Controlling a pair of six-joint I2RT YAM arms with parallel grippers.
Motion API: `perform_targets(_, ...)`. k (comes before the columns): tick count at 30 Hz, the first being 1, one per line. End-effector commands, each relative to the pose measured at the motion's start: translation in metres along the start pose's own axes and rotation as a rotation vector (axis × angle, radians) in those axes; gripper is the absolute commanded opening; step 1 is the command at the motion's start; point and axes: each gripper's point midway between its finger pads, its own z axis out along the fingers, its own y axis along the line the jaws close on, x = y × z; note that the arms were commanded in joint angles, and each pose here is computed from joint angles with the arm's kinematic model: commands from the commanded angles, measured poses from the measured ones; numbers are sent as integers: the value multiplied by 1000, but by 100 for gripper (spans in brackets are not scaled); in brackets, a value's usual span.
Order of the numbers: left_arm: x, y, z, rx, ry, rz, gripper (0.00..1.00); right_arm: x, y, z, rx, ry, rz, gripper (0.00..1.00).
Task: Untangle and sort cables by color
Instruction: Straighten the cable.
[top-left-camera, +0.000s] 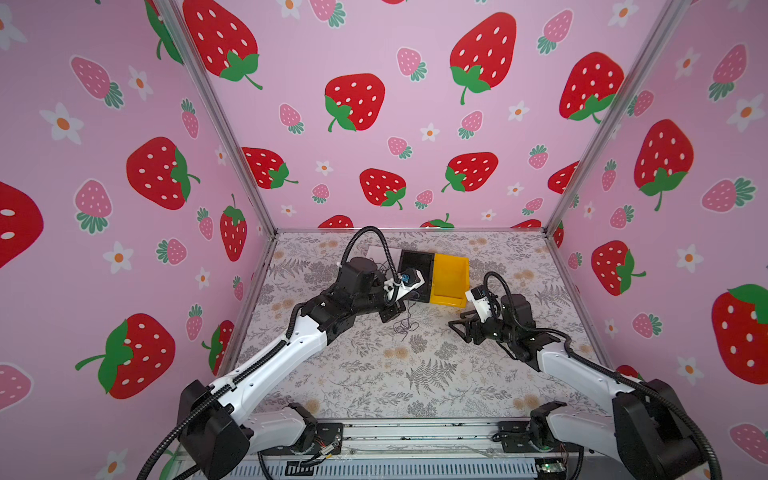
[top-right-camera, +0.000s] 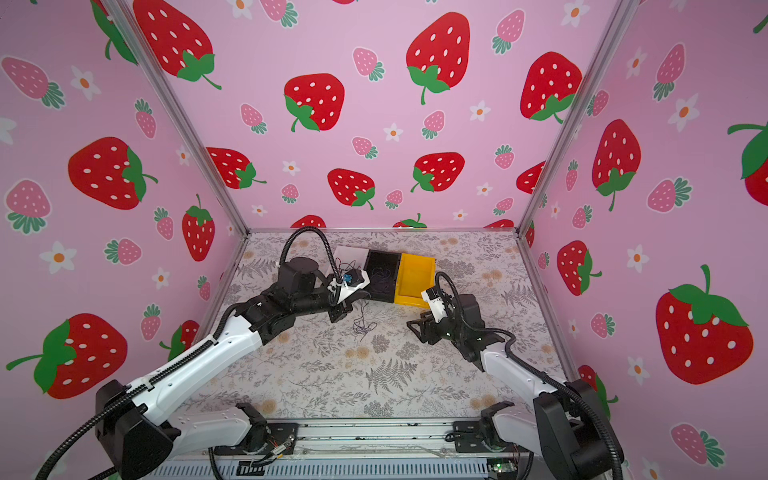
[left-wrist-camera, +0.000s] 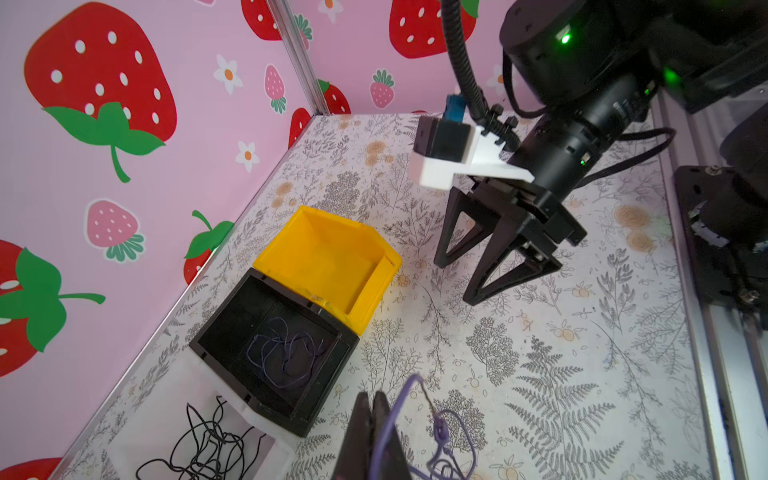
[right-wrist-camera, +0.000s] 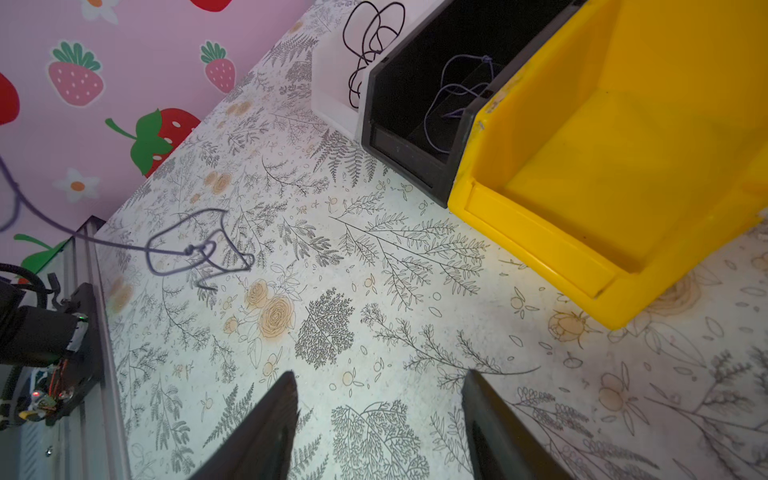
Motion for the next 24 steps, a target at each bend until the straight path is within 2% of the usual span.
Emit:
perform_targets(1,-37,15,-9,-49,-75,24,0,-21,12,4,-63,-64,-101,67)
perform_targets(12,-93,23,-18,-77,-168,94,0,-54,26,12,-161,-151,-150,69)
perform_targets(16,-109,18,-16,-68,-195,122,0,-67,25,10,-147,-192,-163,70)
perform_targets(24,-123,9,-19,-74,-216,161,0,-91,42,2,-207,-283,-190,69)
